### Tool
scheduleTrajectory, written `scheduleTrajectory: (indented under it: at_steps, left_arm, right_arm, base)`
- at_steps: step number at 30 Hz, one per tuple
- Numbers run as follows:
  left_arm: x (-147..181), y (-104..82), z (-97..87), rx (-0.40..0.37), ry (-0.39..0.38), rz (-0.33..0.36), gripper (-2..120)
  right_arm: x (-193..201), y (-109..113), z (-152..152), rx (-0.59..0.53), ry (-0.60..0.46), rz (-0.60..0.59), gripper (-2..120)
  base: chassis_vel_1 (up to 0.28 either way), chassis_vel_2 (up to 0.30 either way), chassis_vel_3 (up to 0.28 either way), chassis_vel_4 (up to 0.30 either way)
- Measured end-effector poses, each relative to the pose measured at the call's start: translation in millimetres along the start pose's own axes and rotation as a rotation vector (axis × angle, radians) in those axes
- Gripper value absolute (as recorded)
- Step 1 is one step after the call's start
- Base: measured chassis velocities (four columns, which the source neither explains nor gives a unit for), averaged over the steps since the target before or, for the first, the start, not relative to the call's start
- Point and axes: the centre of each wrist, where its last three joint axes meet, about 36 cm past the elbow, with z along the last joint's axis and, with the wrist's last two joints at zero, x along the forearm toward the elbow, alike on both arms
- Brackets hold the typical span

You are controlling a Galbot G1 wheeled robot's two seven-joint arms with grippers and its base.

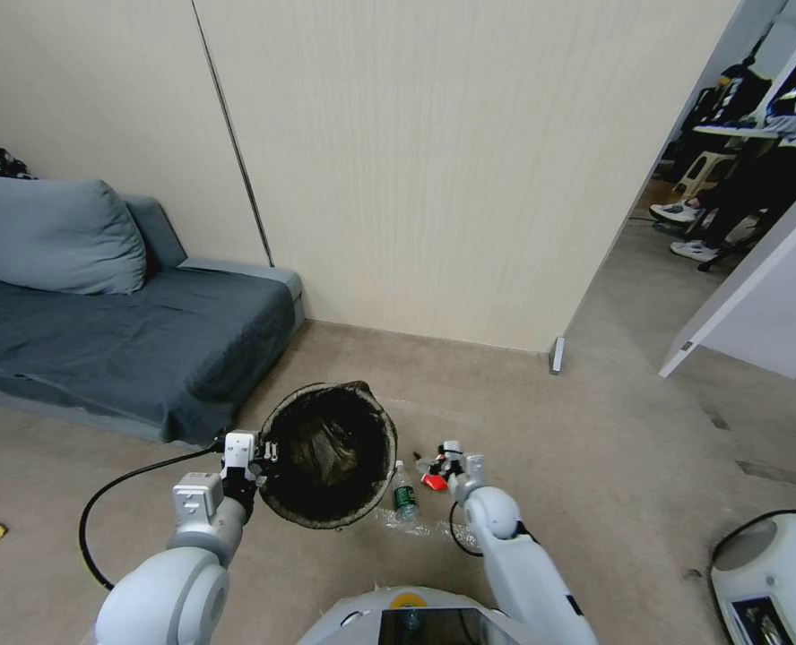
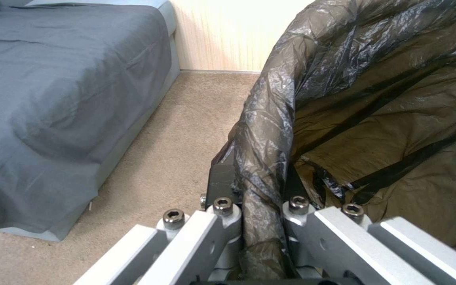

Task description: Pick up the trash bin, then pick up the garbage from the floor and place it into the trash bin.

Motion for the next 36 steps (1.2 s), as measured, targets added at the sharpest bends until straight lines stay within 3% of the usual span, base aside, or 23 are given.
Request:
scheduleTrajectory:
  at_steps: [8,22,36]
  left_arm:
    - [-1.0,-0.7,-1.4,0.000,-0.007,0.004,1]
    - [-3.5,-1.0,-5.2,-0.011,-0.023,0.022,1]
    - [-7.1,0.8,-7.8,-0.014,-0.037,0.028,1]
  right_arm:
    - [-28.0,23.0,25.4,0.004,0.044,0.002,100]
    - [-46.7,11.0,59.8,0.060,0.094,0.055,100]
    - [-51.5,5.5,73.7,0.080,0.123,0.070,100]
  base:
    - [0.000,0.000,0.000,0.000]
    - [0.000,0.000,0.000,0.000]
    - [0.000,0.000,0.000,0.000]
